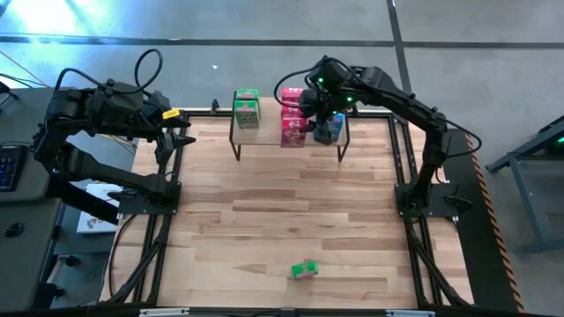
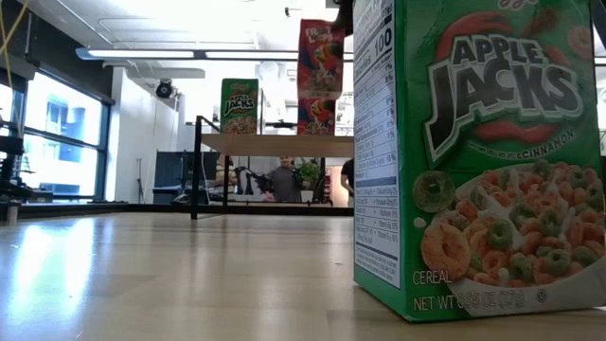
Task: Stack cereal on shelf
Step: Put the red cereal box on the shelf aligned with the other red cereal boxes
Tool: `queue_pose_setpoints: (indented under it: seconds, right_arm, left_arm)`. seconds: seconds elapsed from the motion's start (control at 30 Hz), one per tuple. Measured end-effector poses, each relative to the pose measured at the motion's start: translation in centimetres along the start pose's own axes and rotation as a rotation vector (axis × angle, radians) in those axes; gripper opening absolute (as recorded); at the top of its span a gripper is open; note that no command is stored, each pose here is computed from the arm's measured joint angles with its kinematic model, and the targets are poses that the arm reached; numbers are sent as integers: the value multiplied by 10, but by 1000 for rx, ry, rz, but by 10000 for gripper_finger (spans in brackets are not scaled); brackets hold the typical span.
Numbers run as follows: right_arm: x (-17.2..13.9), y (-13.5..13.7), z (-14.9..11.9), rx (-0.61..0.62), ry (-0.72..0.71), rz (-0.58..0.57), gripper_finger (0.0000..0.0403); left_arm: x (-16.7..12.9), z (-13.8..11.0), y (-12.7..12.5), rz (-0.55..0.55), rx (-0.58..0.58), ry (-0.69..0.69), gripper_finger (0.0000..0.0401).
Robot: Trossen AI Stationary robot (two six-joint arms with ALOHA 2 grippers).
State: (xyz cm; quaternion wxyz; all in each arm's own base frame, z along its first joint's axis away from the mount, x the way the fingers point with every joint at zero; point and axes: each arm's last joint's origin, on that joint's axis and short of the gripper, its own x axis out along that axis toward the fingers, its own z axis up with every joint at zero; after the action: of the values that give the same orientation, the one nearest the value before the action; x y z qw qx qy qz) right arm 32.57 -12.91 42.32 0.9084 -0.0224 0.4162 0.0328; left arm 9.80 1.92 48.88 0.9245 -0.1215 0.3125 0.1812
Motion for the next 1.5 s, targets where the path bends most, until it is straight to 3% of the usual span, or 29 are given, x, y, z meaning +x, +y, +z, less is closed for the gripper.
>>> queue_pose_setpoints:
  seconds: [0.37, 0.97, 1.5]
  right_arm:
    - [32, -8, -10, -1, 44, -71, 165]
    - [36, -11, -9, -67, 40, -118, 165]
    - [45, -17, -14, -48, 88, -125, 165]
  left_arm:
    - [0, 0, 0, 0, 0, 0, 237]
    - [0, 0, 0, 0, 0, 0, 237]
    - [0, 0, 0, 0, 0, 0, 237]
